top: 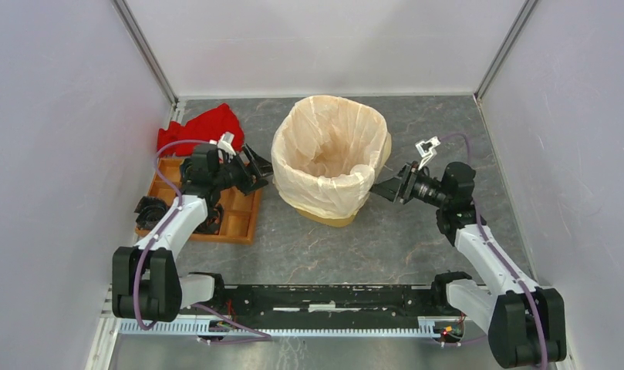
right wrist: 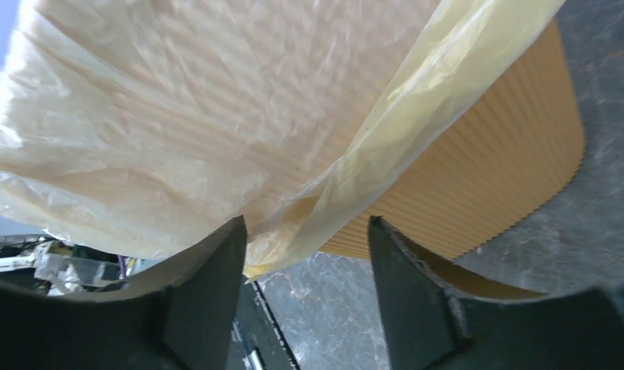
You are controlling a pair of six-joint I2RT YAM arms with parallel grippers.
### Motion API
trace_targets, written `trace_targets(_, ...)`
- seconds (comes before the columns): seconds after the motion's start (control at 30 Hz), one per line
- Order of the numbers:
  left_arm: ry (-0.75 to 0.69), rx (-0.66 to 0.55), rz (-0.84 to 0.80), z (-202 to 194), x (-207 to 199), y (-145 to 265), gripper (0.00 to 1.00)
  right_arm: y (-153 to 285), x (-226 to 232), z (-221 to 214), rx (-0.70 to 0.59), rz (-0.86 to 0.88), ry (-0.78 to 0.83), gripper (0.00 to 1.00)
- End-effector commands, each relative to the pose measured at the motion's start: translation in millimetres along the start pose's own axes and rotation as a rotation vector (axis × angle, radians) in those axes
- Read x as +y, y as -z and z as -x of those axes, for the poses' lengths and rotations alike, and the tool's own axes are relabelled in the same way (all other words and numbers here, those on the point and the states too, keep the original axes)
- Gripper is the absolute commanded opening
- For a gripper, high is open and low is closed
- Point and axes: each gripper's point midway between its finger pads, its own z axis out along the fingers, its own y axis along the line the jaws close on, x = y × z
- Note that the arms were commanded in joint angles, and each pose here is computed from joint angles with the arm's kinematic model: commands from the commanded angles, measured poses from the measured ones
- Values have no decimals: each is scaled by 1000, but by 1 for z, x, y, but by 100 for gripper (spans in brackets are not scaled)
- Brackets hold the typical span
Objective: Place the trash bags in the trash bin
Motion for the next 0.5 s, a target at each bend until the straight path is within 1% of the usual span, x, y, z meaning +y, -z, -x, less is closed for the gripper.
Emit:
trace_targets(0.0, -10, -22, -74, 1, -18, 1, 87, -8, -2, -4, -28, -2, 8, 55)
trace_targets(0.03, -10, -20, -70, -1, -17, 0, 86, -7, -6, -10, -24, -11, -6, 49)
trace_targets(0.1, 0, -14, -63, -4, -12, -3, 85, -7, -9, -22, -10, 5, -26, 42)
trace_targets(0.2, 17, -9, -57, -7, -7, -5, 80, -5, -10, -37, 3, 45, -51, 20)
trace_targets(0.27, 22, -11, -64, -8, -8, -5, 77, -2, -7, -44, 7, 75, -54, 12)
trace_targets(0.33, 30, -8, -76, -9, -9, -4, 73, 0, -8, -47, 13, 88, -54, 2)
trace_targets(0.37, 33, -7, -85, -9, -11, -4, 71, 1, -9, -48, 6, 92, -59, 0)
trace_targets(0.47, 61, 0, -107, -13, -11, -5, 63, 5, -14, -51, -8, 105, -86, 0)
